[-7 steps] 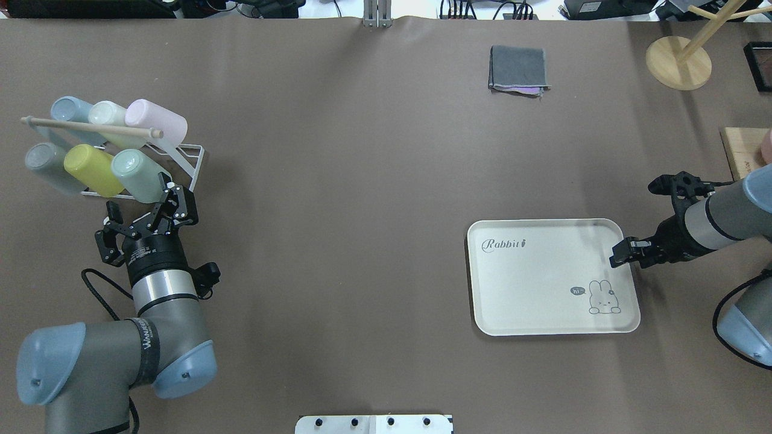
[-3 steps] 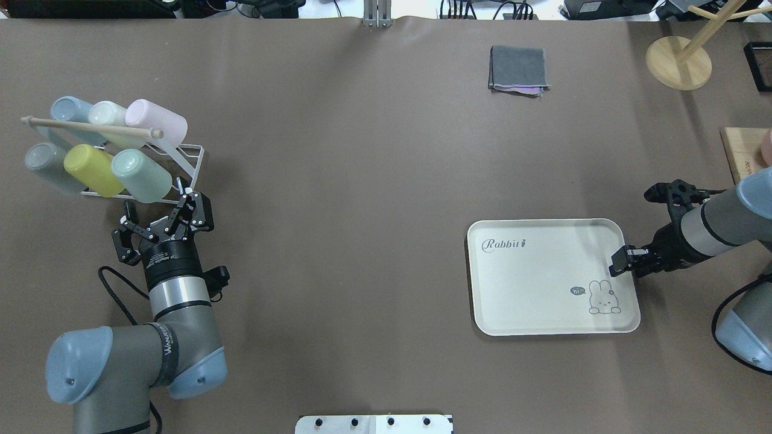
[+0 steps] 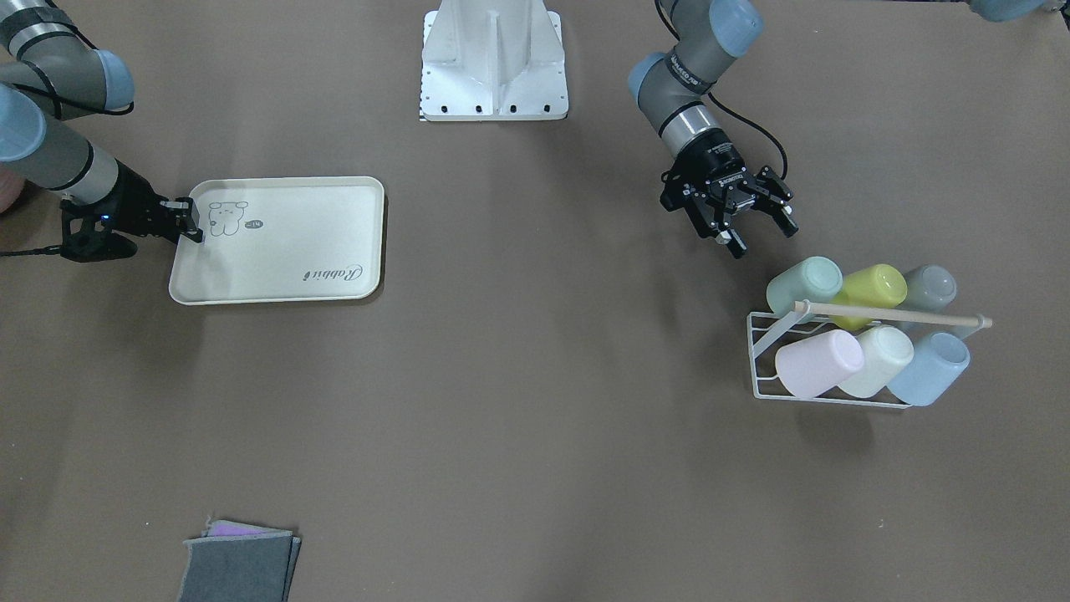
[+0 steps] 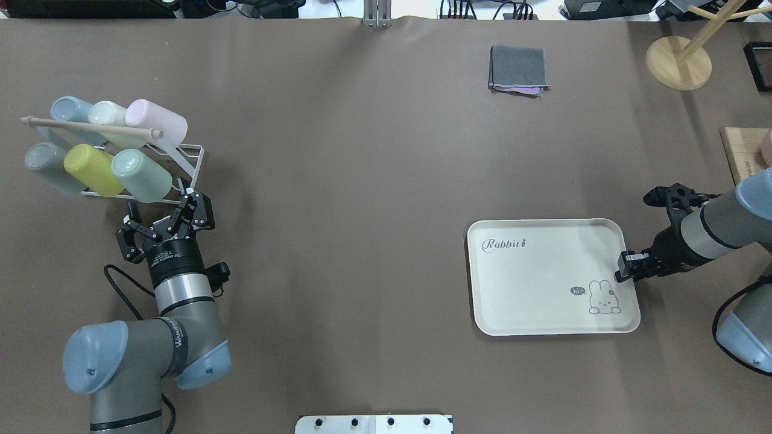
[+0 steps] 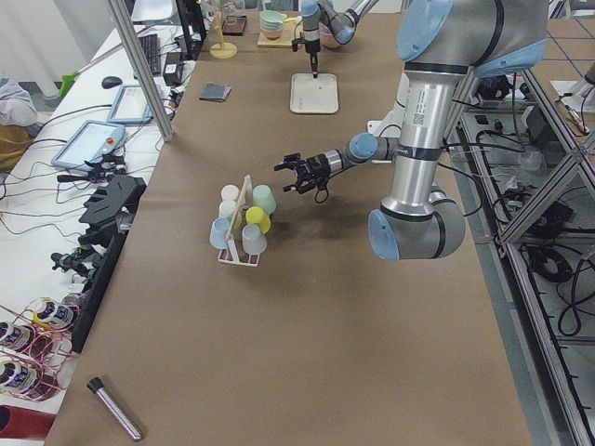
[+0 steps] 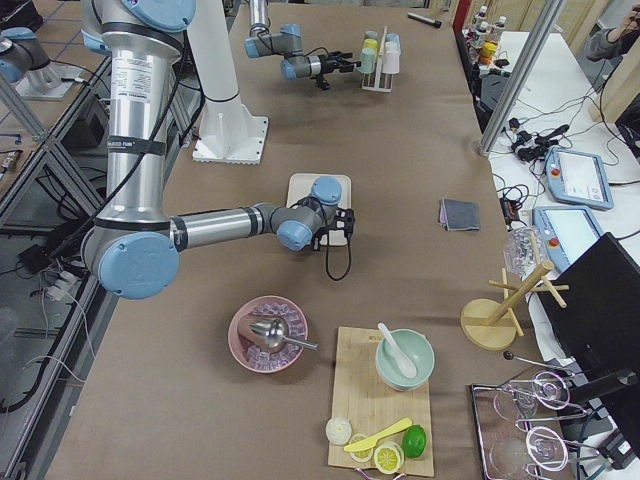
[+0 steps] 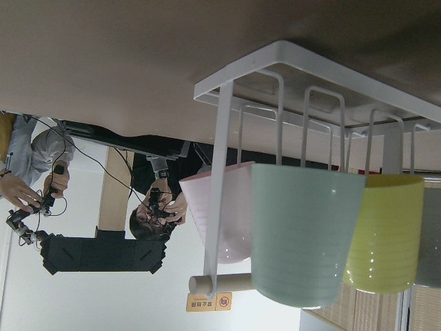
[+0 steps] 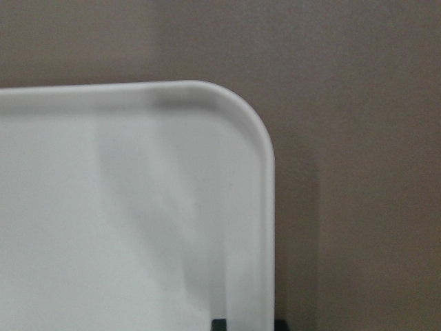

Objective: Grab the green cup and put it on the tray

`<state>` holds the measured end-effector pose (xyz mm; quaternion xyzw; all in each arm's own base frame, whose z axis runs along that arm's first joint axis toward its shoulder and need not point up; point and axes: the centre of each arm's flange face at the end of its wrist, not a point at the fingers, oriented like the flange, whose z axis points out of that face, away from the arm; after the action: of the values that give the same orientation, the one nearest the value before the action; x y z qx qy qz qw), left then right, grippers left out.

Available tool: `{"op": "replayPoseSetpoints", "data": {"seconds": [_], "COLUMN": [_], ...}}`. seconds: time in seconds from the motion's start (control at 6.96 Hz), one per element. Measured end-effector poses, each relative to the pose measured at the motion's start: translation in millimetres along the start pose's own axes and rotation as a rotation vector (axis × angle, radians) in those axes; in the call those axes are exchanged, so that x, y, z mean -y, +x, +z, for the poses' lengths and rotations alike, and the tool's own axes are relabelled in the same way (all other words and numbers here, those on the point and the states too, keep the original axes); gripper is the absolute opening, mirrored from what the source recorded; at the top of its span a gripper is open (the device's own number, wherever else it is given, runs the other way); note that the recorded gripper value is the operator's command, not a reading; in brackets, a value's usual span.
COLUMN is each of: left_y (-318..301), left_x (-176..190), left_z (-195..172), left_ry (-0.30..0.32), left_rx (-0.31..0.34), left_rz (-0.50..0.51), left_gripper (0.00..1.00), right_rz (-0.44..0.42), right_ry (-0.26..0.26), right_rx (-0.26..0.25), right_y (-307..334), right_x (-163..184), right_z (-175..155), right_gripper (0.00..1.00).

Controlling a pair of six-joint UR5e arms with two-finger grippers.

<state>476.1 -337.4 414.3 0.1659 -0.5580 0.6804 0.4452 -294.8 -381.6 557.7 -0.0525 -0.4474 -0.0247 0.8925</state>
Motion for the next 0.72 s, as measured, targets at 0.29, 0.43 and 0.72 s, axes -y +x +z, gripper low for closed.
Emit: {"op": "replayPoseSetpoints", "data": {"seconds": [0.29,0.43,0.72], "left_y": [2,1,1], "left_x": [14,14,9], "left_z": [10,19,41], "left_ry": [-0.021,-0.039,-0.086], "left_rx": [-0.012,-0.018,-0.009], "left_rz": [-0.016,-0.019,-0.009], "left_gripper": [0.97,0.97,0.96], "right_rz": [-0.003,-0.002,-0.009], "right_ry": [-0.004,-0.006,-0.007], "right_rx": [-0.002,0.0,0.034], "right_y": [1,1,-7], "right_x": [0,0,5], "right_z": [3,2,-9], "right_gripper": [0.0,0.0,0.0]}}
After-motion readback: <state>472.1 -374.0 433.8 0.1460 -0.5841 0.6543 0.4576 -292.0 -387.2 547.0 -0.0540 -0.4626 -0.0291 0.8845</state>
